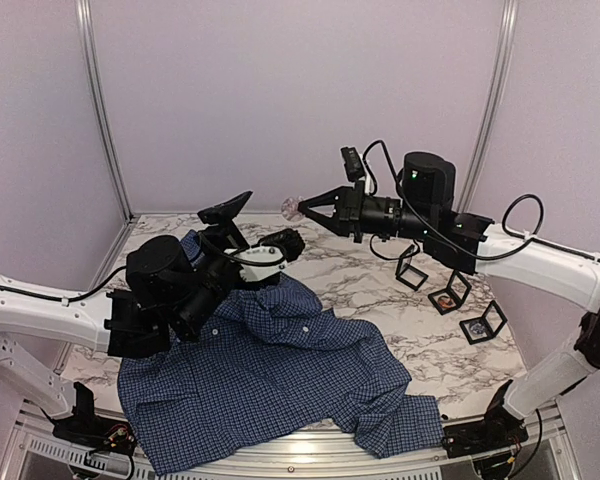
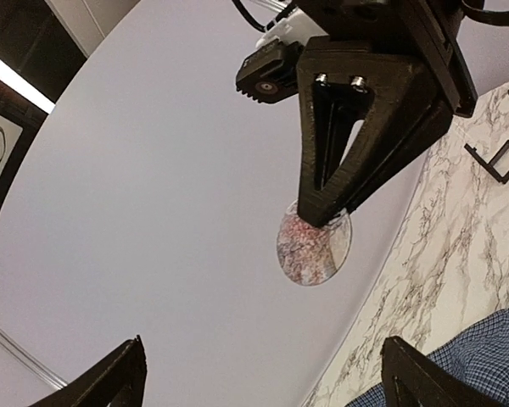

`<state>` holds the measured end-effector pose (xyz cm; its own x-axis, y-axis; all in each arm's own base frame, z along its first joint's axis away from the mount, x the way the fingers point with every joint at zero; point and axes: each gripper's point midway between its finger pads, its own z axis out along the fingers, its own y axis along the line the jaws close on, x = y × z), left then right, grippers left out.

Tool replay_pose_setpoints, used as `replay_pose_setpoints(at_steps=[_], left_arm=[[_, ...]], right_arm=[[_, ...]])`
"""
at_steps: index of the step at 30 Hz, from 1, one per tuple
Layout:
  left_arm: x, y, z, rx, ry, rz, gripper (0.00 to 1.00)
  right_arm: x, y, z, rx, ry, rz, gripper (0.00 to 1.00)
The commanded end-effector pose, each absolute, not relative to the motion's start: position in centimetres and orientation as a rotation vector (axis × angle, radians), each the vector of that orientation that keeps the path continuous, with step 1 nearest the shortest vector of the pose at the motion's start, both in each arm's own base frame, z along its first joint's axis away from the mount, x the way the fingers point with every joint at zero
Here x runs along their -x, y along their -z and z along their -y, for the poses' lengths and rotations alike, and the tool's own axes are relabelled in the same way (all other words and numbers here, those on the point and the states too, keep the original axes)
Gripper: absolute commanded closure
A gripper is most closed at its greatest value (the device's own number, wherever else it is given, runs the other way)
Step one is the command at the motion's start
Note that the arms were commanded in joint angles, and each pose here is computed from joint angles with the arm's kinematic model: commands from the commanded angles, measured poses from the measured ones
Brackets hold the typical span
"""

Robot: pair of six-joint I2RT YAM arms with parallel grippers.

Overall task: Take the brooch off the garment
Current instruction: Place the brooch in the brooch box.

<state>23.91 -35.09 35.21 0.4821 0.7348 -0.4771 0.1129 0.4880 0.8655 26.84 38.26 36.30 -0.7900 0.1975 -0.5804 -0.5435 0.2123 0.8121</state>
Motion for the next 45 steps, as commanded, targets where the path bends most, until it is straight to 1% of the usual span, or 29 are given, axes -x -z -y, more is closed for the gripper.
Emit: replay_pose_setpoints(at_steps=[1,12,21,27,32,39,45], left_arm=[[-23.1,-37.3,33.7,-0.863,-0.201,-1.173,0.01],[-22.8,-35.0,32.9,-0.600,0.309,-1.471,0.01],[-24.9,-33.2,30.0,-0.414,0.603,-1.614,0.01],[-26.1,-32.6,28.4,-0.373,0.668,-1.647,0.01],[-26.4,-32.7,28.1,-0.361,0.682,-1.646,0.01],[-26.5,-32.8,28.3,-0.375,0.689,-1.649,0.01],[-26.6,-33.0,28.2,-0.368,0.694,-1.649,0.01]], right_arm=[[-28.2,-36.1,-36.2,0.265,-1.538,-1.882,1.00],[-31.0,-30.2,-30.8,0.088,-1.274,-1.949,1.00],[-32.6,-24.0,-23.1,-0.119,-1.056,-2.026,1.00],[-34.9,-19.6,-16.4,-0.278,-0.878,-2.098,1.00],[-36.5,-16.6,-12.6,-0.363,-0.801,-2.132,1.00],[-38.7,-13.8,-10.2,-0.420,-0.750,-2.160,1.00],[-40.4,-12.3,-9.6,-0.438,-0.735,-2.178,1.00]])
